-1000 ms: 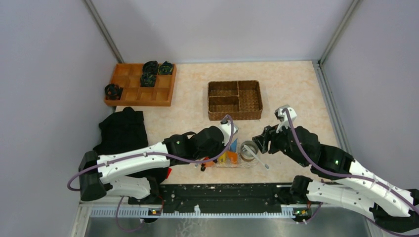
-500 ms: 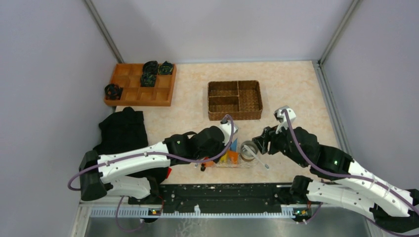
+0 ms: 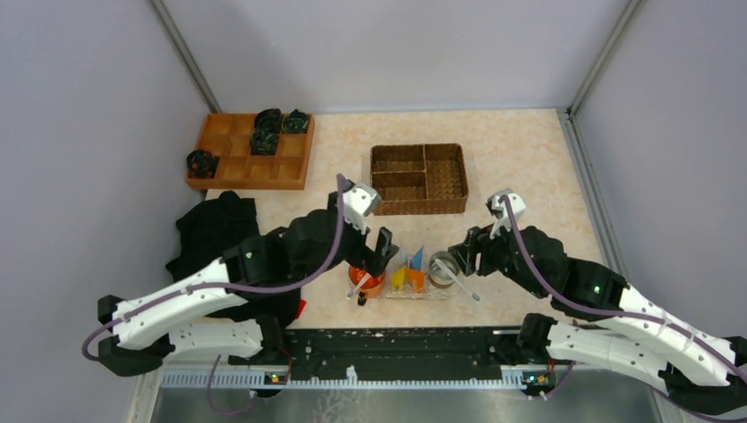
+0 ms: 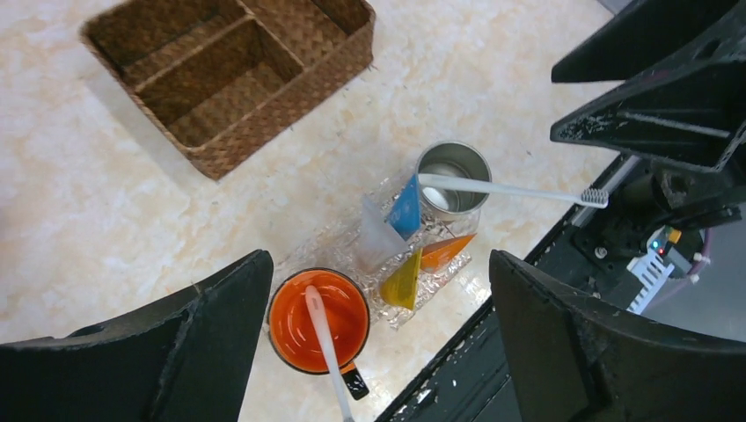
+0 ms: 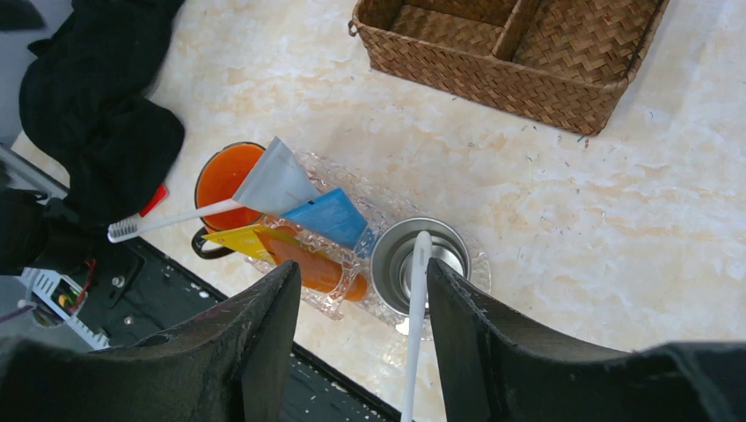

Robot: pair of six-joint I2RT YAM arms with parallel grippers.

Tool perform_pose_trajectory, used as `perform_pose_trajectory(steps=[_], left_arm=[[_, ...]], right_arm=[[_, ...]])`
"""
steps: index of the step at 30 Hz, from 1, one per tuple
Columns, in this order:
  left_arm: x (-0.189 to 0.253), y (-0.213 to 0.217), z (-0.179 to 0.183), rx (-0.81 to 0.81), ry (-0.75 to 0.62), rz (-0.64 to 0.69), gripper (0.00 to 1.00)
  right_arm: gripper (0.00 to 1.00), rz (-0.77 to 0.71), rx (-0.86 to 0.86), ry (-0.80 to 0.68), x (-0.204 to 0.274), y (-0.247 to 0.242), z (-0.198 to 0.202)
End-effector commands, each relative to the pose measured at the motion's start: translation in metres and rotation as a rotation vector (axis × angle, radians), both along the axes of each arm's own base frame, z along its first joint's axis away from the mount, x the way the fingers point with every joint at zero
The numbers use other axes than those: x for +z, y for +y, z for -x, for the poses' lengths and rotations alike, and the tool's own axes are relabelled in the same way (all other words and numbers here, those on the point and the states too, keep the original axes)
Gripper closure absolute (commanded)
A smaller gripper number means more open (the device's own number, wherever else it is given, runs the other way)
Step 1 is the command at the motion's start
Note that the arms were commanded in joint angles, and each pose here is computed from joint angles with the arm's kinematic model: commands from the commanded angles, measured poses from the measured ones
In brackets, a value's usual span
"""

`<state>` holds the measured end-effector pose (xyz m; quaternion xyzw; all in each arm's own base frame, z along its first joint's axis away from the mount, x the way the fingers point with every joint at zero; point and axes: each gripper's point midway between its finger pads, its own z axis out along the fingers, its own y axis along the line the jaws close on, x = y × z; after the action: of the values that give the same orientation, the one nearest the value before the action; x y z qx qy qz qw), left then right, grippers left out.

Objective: Prepare toiletry sets of a toothbrush and toothpaste on the tray

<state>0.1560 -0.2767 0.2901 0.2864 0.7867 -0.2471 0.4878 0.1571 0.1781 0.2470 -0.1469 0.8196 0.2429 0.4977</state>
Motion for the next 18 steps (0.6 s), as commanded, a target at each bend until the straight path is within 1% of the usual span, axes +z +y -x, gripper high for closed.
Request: perform_pose_trajectory(steps=[1, 6, 10, 16, 18], left_arm=[[0.018, 0.029, -0.004, 0.108, -0.022, 0.054, 0.01], [0.002, 0.043, 0.001, 0.133, 0.005, 0.083, 0.01], [-0.023, 0.063, -0.001, 0.223, 0.037, 0.084, 0.01], [-0.051, 0.071, 0.004, 0.245, 0.085, 0.057, 0.01], [-0.055, 0.073, 0.004, 0.255, 0.090, 0.047, 0.01]], right_arm=[[0.44, -0.009, 0.063, -0.020, 0.012, 0.013, 0.003], [0.43, 0.038, 0.156, 0.015, -0.006, 0.034, 0.007], [0.42, 0.038, 0.173, 0.020, -0.015, 0.044, 0.004], [0.41, 0.074, 0.203, 0.043, -0.026, 0.058, 0.001], [0.40, 0.076, 0.209, 0.049, -0.029, 0.062, 0.001]])
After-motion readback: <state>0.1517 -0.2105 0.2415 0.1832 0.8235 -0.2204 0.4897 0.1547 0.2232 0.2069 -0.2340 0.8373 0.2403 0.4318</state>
